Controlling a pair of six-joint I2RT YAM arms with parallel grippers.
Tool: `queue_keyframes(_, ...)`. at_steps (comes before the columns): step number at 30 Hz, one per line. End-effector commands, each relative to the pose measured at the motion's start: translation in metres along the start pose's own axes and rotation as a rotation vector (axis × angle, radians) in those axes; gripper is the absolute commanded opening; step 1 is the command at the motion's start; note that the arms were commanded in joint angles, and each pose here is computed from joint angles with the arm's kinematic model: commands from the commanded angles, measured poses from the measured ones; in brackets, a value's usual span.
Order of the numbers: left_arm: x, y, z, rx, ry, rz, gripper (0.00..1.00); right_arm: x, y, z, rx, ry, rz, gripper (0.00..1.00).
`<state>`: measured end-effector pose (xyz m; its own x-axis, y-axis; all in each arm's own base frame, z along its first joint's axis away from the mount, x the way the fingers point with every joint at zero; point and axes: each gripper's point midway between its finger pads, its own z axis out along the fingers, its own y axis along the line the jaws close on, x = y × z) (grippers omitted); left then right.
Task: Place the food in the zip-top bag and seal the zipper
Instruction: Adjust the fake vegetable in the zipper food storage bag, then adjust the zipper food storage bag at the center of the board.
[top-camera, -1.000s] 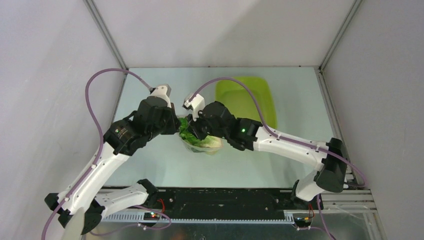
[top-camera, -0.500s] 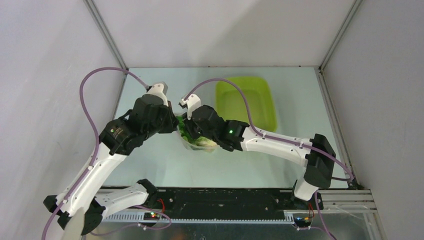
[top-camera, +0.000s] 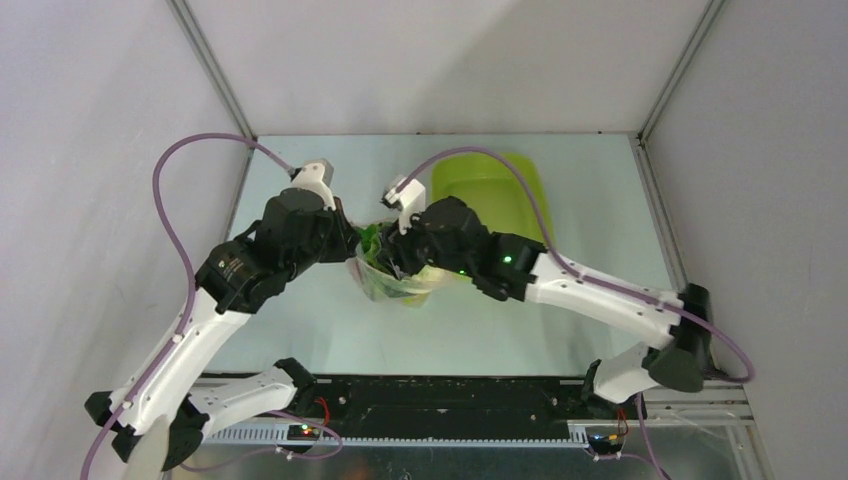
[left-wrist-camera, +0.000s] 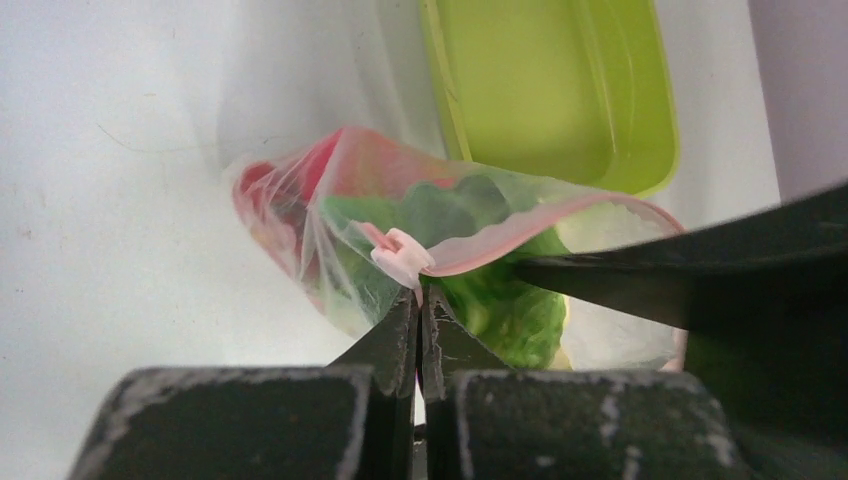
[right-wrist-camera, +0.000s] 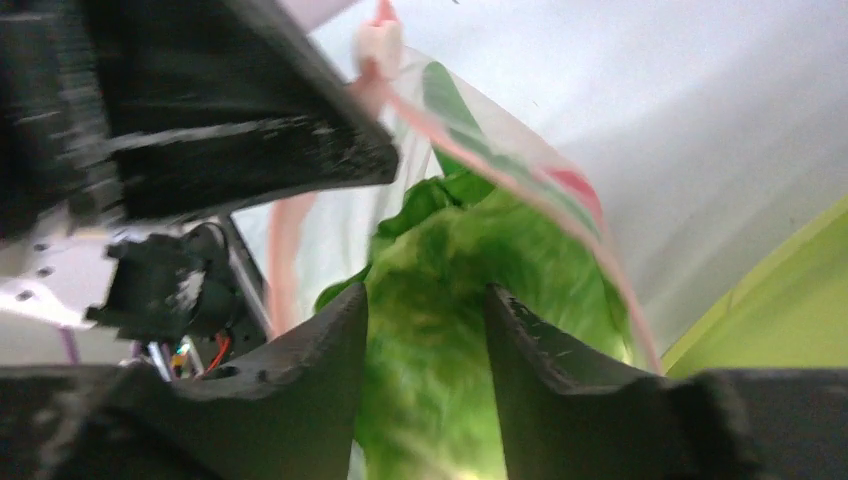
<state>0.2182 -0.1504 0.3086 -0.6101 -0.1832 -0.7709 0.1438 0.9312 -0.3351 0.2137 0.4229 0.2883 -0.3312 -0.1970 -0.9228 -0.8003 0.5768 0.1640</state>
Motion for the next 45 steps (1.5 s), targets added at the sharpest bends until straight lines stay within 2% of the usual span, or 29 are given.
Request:
queue_keyframes(1, -0.047, -0.010, -0.019, 0.049, -0.193, -0.078, 0.00, -0.033, 0.019, -0.051, -0.148, -0.079, -0.068, 0.64)
queue_keyframes(3, -0.047, -0.010, -0.019, 0.045, -0.195, -0.086, 0.00, -0.044, 0.028, -0.069, -0.211, -0.119, -0.090, 0.76)
queue_keyframes(7, -0.046, -0.010, -0.019, 0.049, -0.194, -0.093, 0.00, -0.045, 0.034, -0.095, -0.277, -0.170, -0.160, 0.84)
queue_keyframes(10, -0.047, -0.009, -0.020, 0.044, -0.197, -0.099, 0.00, -0.025, 0.029, -0.106, -0.306, -0.145, -0.247, 0.85)
queue_keyframes(15, -0.047, -0.009, -0.022, 0.044, -0.200, -0.104, 0.00, 0.020, 0.012, -0.110, -0.355, -0.030, -0.296, 0.87)
queue_keyframes(18, -0.045, -0.007, -0.022, 0.042, -0.198, -0.105, 0.00, 0.040, -0.009, -0.100, -0.284, 0.012, -0.321, 0.88)
queue_keyframes(24, -0.043, -0.005, -0.022, 0.035, -0.195, -0.114, 0.00, 0.036, -0.040, -0.089, -0.148, 0.000, -0.335, 0.90)
queue_keyframes(29, -0.044, -0.004, -0.024, 0.035, -0.201, -0.116, 0.00, 0.058, -0.055, -0.080, -0.132, 0.054, -0.318, 0.90)
queue_keyframes(33, -0.042, -0.005, -0.024, 0.037, -0.192, -0.115, 0.00, 0.053, -0.052, -0.075, -0.150, 0.015, -0.310, 0.89)
queue_keyframes(35, -0.040, -0.005, -0.023, 0.040, -0.187, -0.116, 0.00, 0.045, -0.050, -0.072, -0.162, -0.028, -0.311, 0.88)
queue_keyframes(39, -0.038, -0.004, -0.021, 0.036, -0.184, -0.125, 0.00, 0.029, -0.039, -0.065, -0.250, -0.100, -0.297, 0.78)
queue_keyframes(41, -0.038, -0.003, -0.021, 0.035, -0.185, -0.129, 0.00, 0.025, -0.035, -0.061, -0.287, -0.117, -0.285, 0.66)
queue_keyframes(43, -0.037, -0.002, -0.022, 0.032, -0.187, -0.132, 0.00, 0.026, -0.034, -0.058, -0.304, -0.117, -0.272, 0.43)
queue_keyframes(45, -0.039, -0.002, -0.023, 0.033, -0.194, -0.137, 0.00, 0.032, -0.035, -0.056, -0.312, -0.094, -0.254, 0.38)
